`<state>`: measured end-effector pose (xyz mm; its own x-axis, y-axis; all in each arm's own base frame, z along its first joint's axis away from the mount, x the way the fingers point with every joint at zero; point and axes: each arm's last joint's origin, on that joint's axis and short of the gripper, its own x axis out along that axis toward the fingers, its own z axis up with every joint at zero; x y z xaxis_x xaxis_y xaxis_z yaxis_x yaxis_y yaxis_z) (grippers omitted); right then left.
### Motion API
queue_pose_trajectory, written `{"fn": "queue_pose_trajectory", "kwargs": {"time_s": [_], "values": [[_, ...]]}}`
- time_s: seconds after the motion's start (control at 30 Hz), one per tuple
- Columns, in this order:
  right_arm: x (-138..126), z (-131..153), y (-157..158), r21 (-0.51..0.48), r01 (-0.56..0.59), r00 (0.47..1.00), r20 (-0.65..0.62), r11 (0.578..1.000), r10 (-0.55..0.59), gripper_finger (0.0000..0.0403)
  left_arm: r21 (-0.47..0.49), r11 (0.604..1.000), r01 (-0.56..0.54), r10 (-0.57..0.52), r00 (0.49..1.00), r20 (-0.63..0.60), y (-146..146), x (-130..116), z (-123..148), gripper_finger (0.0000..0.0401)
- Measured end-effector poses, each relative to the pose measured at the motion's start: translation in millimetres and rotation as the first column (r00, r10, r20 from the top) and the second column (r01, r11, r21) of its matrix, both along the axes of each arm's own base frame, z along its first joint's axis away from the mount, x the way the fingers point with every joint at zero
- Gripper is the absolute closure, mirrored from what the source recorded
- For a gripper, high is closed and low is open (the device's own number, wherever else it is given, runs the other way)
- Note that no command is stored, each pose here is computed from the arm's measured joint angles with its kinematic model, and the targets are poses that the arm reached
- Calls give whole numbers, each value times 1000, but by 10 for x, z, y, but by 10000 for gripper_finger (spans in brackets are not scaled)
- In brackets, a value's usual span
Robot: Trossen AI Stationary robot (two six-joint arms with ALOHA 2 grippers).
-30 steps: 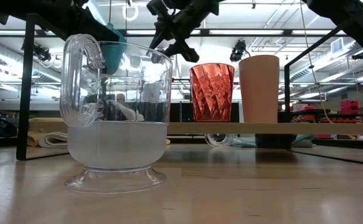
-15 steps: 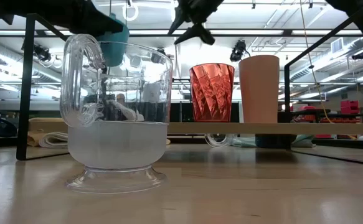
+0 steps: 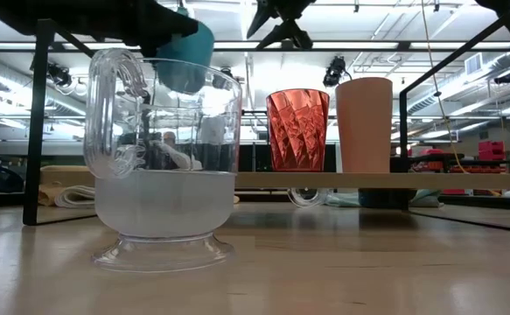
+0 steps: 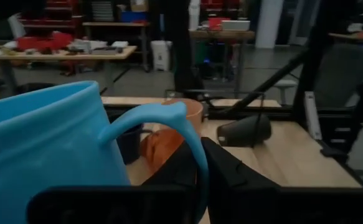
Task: Stack small to large cups/mugs on shelf
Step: Put the blue mug on the shelf
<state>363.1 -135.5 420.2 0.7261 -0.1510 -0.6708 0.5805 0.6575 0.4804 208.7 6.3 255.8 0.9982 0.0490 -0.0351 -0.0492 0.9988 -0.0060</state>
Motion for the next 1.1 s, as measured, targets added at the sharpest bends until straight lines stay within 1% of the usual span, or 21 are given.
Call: {"fn": "queue_pose_trajectory", "kwargs": {"time_s": [0.1,0.23,0.37,0.43,0.5,0.6,0.73,0.87,1.0,1.1], "values": [[2,-14,34,-7,-8,1000,-21,1000,8,257,0,999,48,-48,999,9,18,62,62,371],[1,-15,35,-18,-5,1000,-26,1000,4,257,19,998,56,-56,998,23,32,115,144,385],[-3,-21,40,-20,-10,999,-35,1000,10,257,14,997,71,-71,996,46,28,127,208,385],[-5,-24,41,-23,-15,999,-39,1000,14,257,-9,996,90,-89,995,45,6,128,208,379],[-6,-25,40,-31,-18,999,-43,999,16,257,-12,995,103,-102,994,38,-23,129,202,375],[-8,-26,37,-42,-15,999,-48,999,13,257,-12,994,113,-113,993,36,-46,129,201,385],[-16,-29,26,-44,-15,998,-53,999,13,257,-15,994,108,-108,993,38,-41,134,200,385],[-16,-30,26,-45,-16,998,-55,999,14,257,-50,994,99,-98,995,32,-24,190,158,377],[-16,-32,25,-47,-18,998,-56,999,15,257,-74,987,144,-142,989,39,-43,310,77,385],[-16,-32,25,-47,-19,998,-56,999,16,257,-87,983,160,-154,985,75,-47,391,47,385]]}}
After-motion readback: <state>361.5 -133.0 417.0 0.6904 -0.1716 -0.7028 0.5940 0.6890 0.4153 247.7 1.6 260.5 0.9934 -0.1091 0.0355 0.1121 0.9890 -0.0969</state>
